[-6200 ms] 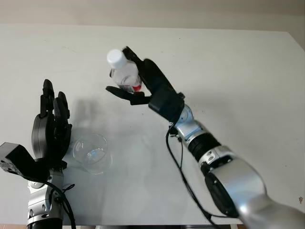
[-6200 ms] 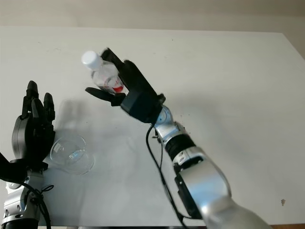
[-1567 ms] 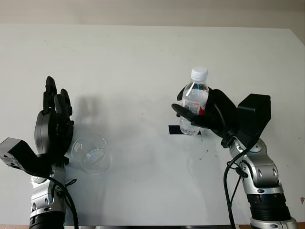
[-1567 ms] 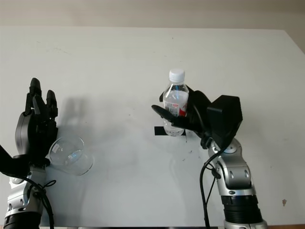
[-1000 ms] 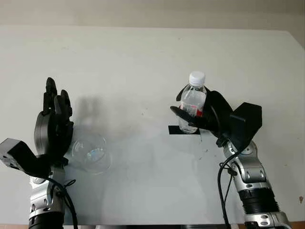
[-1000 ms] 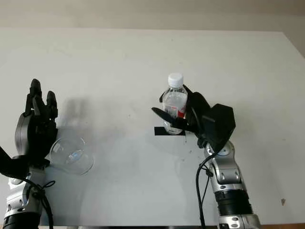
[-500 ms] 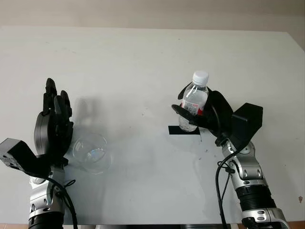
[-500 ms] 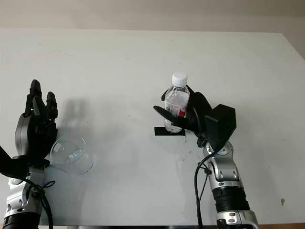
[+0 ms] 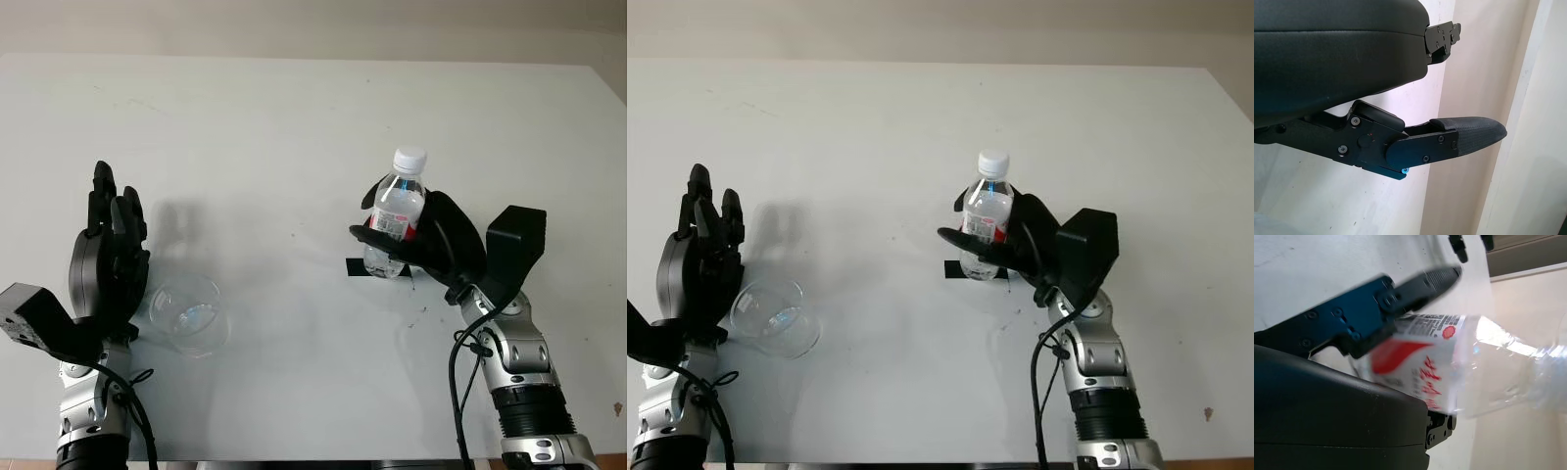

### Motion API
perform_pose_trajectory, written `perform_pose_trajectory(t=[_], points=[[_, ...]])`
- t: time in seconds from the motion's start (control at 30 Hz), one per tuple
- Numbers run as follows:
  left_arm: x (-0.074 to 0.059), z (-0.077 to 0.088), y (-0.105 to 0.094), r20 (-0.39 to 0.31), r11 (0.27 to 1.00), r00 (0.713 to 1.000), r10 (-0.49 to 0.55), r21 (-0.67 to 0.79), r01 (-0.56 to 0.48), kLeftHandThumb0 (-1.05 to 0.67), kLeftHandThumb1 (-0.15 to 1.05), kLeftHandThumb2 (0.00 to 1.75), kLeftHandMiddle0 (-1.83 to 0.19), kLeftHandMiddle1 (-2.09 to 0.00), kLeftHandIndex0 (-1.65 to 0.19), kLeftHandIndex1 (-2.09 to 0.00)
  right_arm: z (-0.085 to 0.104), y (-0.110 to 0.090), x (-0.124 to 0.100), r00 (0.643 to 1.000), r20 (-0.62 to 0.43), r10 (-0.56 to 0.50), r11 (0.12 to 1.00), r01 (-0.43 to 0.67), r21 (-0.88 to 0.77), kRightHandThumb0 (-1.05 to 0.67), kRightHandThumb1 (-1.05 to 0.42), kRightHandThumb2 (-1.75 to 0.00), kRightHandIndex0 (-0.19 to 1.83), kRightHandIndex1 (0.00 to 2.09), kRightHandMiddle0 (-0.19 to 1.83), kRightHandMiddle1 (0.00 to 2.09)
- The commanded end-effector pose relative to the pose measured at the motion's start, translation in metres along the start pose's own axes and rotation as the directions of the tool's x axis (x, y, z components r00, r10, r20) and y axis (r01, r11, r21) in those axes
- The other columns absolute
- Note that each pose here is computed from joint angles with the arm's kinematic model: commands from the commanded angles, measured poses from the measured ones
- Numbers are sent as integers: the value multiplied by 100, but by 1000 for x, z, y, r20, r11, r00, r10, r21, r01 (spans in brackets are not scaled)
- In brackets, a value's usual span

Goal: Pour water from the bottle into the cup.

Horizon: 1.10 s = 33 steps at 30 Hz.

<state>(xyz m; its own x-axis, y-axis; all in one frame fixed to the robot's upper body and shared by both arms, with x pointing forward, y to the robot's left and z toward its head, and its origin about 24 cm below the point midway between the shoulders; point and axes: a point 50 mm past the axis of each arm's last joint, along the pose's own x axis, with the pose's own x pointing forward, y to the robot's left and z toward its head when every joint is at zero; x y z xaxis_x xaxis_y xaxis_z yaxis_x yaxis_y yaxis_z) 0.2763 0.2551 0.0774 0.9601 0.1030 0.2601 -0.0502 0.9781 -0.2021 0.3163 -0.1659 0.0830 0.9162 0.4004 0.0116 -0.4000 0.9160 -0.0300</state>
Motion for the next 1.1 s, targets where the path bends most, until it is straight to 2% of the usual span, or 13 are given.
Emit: perform_pose_trajectory(t=[0.0, 0.1, 0.13, 0.2, 0.23, 0.43, 0.6, 0.83, 1.07], points=[[-5, -8, 2, -34, 1000, 999, 14, -2, -14, -77, 105, 59, 19, -1, 19, 0, -9, -3, -6, 999, -35, -7, 1000, 6, -15, -67, -100, -5, 4, 152, 3, 138], [-6, -7, 2, -33, 1000, 999, 12, 0, -12, -77, 105, 60, 19, 0, 19, 0, -10, -5, -8, 999, -42, 4, 999, -7, -53, -68, -98, -5, 8, 85, 8, 85], [-6, -8, 2, -32, 1000, 999, 11, -1, -11, -77, 105, 60, 19, -1, 19, 0, -11, -5, -8, 999, -41, 9, 998, -12, -69, -71, -98, -5, 10, 49, 9, 55], [-6, -8, 3, -33, 1000, 999, 15, -3, -15, -77, 105, 59, 19, -1, 19, 0, -13, -6, -9, 999, -39, 18, 995, -22, -98, -74, -96, -5, 10, 16, 9, 25], [-6, -8, 3, -33, 1000, 999, 16, -4, -16, -77, 105, 59, 19, -2, 19, 0, -14, -6, -9, 999, -35, 21, 994, -24, -108, -76, -95, -5, 5, 9, 4, 17], [-6, -9, 4, -35, 1000, 999, 18, -7, -18, -77, 105, 59, 19, -2, 19, 0, -23, -12, -10, 999, -33, 11, 984, -16, -180, -83, -92, -4, -16, 0, -14, 3], [-6, -9, 3, -34, 1000, 999, 15, -13, -16, -77, 105, 59, 19, -2, 19, 0, -26, -22, -13, 1000, -16, 0, 954, -4, -299, -89, -91, -5, -19, 0, -19, 0], [-5, -11, 2, -34, 1000, 999, 16, -19, -16, -77, 105, 60, 19, -1, 19, 0, -25, -28, -17, 997, 51, -50, 958, 62, -279, -92, -91, -5, -19, 0, -19, 0], [-6, -11, 2, -32, 1000, 999, 23, -15, -23, -77, 105, 60, 19, -2, 19, 0, -28, -34, -23, 983, 107, -148, 958, 170, -233, -96, -93, -6, -19, 0, -19, 0]])
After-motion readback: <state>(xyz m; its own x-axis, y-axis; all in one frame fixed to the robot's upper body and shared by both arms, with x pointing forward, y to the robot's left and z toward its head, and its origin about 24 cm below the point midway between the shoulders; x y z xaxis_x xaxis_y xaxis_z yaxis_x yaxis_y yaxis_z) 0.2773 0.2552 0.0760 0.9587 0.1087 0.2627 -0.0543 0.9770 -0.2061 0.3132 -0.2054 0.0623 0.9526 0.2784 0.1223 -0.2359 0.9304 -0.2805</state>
